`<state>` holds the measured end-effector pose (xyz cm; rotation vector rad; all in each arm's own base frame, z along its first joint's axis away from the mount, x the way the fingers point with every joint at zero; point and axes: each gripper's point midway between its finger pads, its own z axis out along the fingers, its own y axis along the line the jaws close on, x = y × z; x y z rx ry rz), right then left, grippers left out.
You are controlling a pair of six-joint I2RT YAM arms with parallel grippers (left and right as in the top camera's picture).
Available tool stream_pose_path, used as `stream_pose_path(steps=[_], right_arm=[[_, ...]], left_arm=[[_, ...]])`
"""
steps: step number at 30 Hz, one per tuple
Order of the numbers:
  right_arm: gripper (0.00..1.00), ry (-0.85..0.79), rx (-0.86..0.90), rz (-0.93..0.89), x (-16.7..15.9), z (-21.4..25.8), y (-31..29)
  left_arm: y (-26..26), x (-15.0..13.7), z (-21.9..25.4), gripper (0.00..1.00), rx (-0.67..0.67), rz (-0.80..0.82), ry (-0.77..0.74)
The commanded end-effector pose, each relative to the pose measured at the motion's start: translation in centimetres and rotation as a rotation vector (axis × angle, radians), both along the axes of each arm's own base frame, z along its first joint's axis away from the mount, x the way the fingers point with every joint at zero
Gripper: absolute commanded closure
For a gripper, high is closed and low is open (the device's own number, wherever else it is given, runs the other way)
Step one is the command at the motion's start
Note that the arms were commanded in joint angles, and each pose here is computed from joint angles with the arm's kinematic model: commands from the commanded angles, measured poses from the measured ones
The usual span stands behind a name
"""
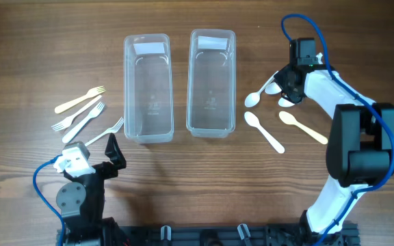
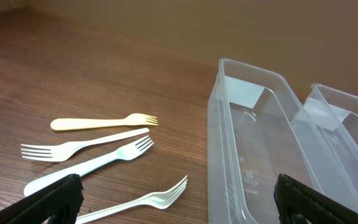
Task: Pack container
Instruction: 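Move the right gripper over the spoons and grasp a white spoon, then carry the white spoon into the right container and release it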
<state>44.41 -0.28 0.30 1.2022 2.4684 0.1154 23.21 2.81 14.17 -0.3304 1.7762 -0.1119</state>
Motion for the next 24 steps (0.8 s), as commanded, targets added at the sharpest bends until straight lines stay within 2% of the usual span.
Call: stream_pose_path(steps=[1,9,15,24], right_arm=[[0.69,0.049,0.062,-0.037,-0.71,-1.45,0.64],[0.68,0.068,0.079,-0.032,-1.12,-1.61,0.94],[0.78,0.072,0.099,-0.054,-1.25,-1.65,1.14],[0.79,0.067,0.109,-0.049,-1.11,-1.59,1.33]], left_arm=[[-0.27,0.04,0.02,0.00,-0.007,-0.013,-0.007],[-0.28,0.04,0.02,0.00,-0.007,-0.014,-0.007],[-0.28,0.04,0.02,0.00,-0.007,-0.014,-0.007],[-0.28,0.04,0.02,0.00,-0.007,-0.014,-0.007]])
